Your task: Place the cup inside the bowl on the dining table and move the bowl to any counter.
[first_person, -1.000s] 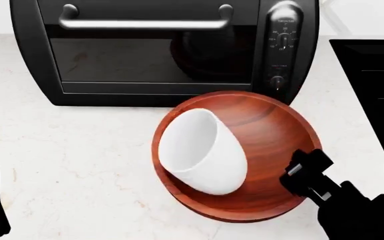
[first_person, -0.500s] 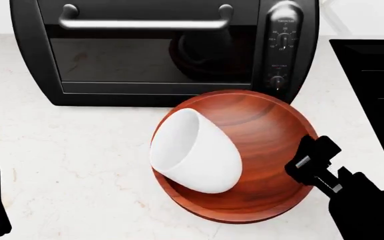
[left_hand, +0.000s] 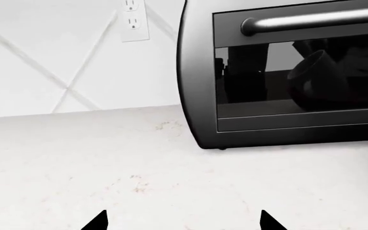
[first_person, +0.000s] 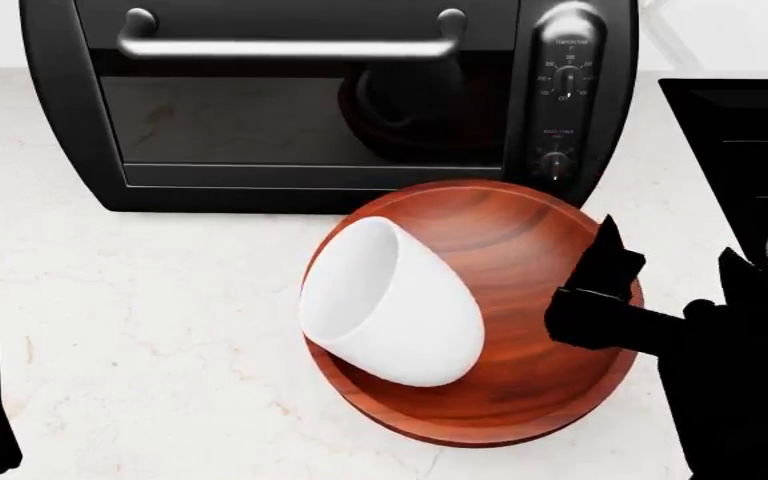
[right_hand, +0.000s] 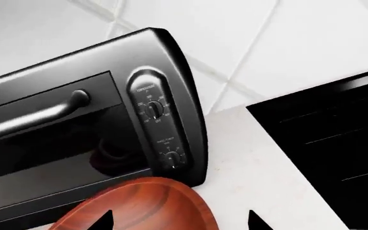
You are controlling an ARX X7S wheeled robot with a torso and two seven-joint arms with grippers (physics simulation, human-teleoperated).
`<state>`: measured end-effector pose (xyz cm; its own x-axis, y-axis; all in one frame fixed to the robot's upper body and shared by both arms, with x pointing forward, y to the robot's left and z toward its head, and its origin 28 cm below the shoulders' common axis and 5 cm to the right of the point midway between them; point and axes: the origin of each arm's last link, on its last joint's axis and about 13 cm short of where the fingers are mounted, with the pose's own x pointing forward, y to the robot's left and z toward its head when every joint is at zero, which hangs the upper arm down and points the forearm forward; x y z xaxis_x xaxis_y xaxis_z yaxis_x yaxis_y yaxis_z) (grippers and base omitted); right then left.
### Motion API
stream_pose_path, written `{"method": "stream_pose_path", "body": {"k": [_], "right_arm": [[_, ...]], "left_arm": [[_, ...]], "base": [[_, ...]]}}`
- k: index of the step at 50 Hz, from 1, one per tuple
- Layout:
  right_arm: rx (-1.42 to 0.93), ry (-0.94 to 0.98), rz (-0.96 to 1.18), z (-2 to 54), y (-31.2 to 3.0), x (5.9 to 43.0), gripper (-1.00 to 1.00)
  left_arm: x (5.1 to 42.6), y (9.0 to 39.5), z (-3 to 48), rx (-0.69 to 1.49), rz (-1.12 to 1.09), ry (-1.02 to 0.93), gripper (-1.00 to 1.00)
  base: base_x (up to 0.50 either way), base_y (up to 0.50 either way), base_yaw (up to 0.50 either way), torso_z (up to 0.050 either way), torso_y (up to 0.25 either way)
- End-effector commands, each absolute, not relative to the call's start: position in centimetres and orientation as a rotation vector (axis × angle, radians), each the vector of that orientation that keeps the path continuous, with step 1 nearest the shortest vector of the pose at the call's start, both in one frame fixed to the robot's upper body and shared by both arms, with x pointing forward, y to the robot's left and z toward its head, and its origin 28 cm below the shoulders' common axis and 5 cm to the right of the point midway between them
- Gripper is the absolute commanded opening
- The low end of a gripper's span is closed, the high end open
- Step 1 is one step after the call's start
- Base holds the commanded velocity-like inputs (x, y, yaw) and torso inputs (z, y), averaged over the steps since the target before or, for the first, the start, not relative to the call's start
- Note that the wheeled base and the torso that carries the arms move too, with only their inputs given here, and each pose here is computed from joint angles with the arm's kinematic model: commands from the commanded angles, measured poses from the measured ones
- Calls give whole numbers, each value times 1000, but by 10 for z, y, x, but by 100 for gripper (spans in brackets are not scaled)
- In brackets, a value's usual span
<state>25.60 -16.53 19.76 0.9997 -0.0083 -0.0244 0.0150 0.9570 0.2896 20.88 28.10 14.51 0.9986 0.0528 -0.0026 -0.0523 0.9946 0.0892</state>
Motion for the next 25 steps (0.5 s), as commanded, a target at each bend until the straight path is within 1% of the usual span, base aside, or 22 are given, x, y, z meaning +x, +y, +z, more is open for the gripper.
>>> {"method": "stream_pose_path", "body": {"k": [1, 11, 15, 18, 20, 21, 22, 25], "right_arm": [[65, -124, -33, 216, -163, 246, 100], [-45, -207, -28, 237, -160, 228, 100], [-61, -171, -31, 237, -161, 226, 100], [-83, -170, -27, 235, -160, 227, 100], [-96, -184, -21, 238, -159, 226, 100], [-63, -186, -12, 239, -159, 225, 100], [-90, -192, -24, 241, -160, 224, 100], [-80, -215, -20, 251, -161, 220, 100]], "left_arm": [[207, 280, 148, 78, 42, -19, 100], [210, 273, 164, 84, 37, -54, 100], [209, 269, 181, 80, 25, -74, 100], [214, 264, 205, 56, 15, -100, 100], [214, 260, 212, 73, 3, -107, 100], [213, 259, 214, 77, -2, -109, 100], [213, 258, 215, 76, -2, -108, 100], [211, 260, 226, 69, 14, -120, 100]], "base": [[0, 0, 0, 0, 0], [0, 0, 0, 0, 0], [0, 0, 0, 0, 0], [0, 0, 0, 0, 0], [0, 0, 0, 0, 0], [0, 0, 0, 0, 0], [0, 0, 0, 0, 0], [0, 0, 0, 0, 0]]}}
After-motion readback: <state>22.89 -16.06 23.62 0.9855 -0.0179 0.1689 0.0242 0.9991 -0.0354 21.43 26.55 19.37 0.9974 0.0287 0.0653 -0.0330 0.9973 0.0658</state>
